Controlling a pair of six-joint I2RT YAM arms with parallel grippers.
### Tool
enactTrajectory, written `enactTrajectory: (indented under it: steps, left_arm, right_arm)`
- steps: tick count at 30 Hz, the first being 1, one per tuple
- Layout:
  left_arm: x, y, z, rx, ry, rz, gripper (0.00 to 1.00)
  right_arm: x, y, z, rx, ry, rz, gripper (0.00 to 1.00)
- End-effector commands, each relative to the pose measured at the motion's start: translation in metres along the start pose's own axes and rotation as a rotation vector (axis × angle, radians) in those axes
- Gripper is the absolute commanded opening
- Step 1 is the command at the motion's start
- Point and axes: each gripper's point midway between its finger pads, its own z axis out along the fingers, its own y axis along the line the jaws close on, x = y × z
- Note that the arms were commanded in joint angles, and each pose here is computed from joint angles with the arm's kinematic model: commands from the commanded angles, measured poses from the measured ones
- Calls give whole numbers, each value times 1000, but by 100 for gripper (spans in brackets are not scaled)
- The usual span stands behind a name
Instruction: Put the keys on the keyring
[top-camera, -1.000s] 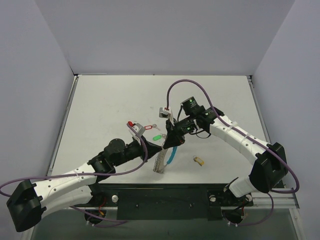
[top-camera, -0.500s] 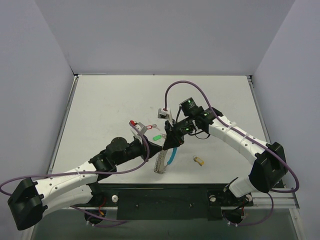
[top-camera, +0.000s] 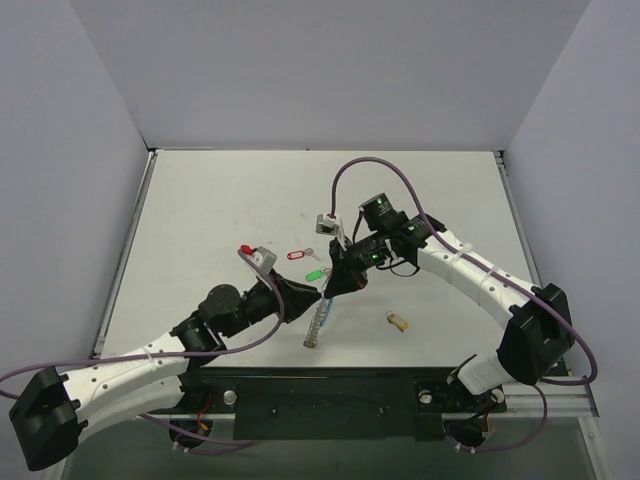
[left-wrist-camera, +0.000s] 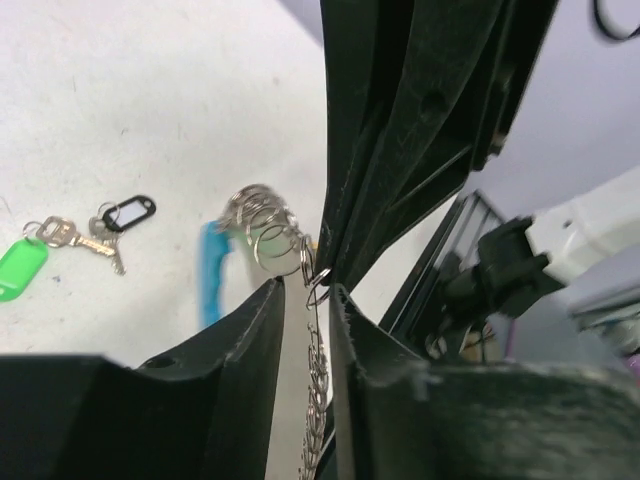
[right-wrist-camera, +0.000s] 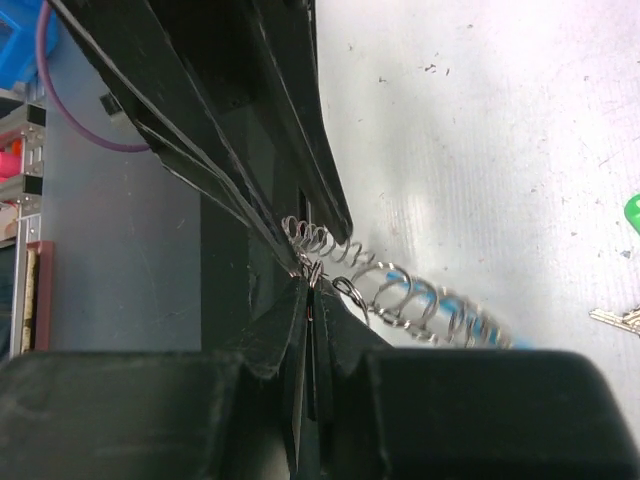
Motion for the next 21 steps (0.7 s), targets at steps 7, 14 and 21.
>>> enactTrajectory:
  steps: [7, 14, 21]
  left_arm:
    - [-71, -24, -45, 146, -449, 27, 53]
    - [-75, -30, -42, 153, -430, 101, 34]
    - [-69, -45, -43, 245, -419, 150, 25]
  right_arm:
    - [-36, 25, -27, -69, -66, -189, 0]
    - [-58, 26, -26, -85, -86, -330, 0]
    - [-63, 39, -23, -137, -99, -329, 0]
